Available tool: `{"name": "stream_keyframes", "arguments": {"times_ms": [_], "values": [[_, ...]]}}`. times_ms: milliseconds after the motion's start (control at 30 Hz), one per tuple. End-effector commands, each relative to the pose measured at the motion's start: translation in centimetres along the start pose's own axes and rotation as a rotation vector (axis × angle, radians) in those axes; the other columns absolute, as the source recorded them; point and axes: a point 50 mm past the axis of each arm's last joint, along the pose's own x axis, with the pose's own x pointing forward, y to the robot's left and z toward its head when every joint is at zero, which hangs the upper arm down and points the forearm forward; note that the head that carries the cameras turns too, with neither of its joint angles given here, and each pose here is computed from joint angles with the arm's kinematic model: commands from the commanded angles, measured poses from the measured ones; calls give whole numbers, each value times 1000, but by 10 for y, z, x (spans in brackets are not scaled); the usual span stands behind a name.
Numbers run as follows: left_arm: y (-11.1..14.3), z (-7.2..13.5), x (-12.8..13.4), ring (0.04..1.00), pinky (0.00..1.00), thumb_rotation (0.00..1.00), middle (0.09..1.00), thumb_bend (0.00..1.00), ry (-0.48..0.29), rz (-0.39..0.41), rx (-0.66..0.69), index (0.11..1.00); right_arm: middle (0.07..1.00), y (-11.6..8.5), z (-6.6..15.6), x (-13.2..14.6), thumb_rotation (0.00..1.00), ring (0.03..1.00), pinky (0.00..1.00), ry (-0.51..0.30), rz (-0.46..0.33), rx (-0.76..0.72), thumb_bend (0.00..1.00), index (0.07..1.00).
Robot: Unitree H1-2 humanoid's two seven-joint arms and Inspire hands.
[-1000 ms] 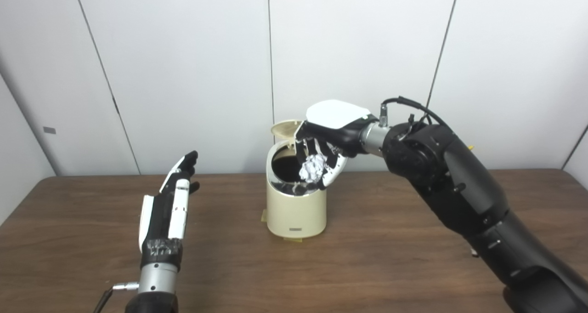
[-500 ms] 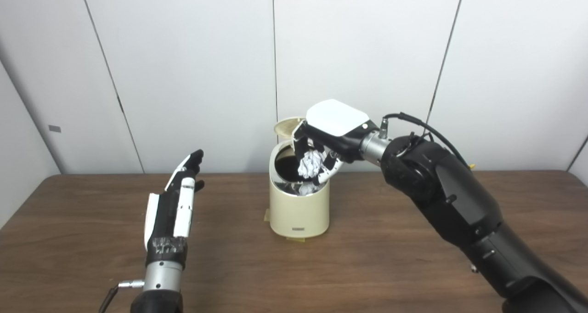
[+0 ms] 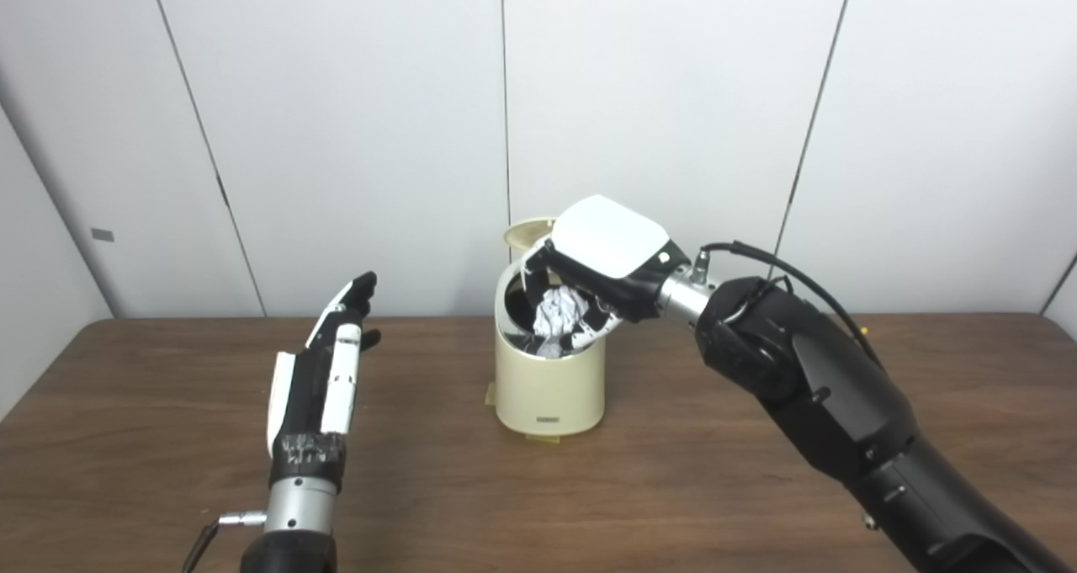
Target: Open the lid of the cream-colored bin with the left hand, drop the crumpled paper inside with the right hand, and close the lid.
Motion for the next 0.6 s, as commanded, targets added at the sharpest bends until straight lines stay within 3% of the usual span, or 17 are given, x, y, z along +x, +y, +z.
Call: {"name": "stream_keyframes", "arguments": {"times_ms": [0, 200, 300, 567], "values": [[-1, 16, 6, 940, 830, 1000, 927, 229, -73, -2, 4, 914, 575, -27, 1, 6, 0, 453, 322, -15, -75, -40, 492, 474], [-1, 15, 6, 942, 831, 994, 926, 233, -72, -6, 5, 912, 563, -26, 2, 5, 0, 460, 393, -18, -78, -53, 510, 450], [0, 14, 6, 940, 847, 999, 924, 242, -68, -3, 8, 910, 559, -26, 4, 4, 0, 524, 441, -16, -78, -70, 518, 449], [0, 13, 6, 941, 861, 991, 919, 238, -59, -4, 12, 908, 563, -24, 4, 4, 0, 531, 453, -16, -108, -97, 517, 455]]}}
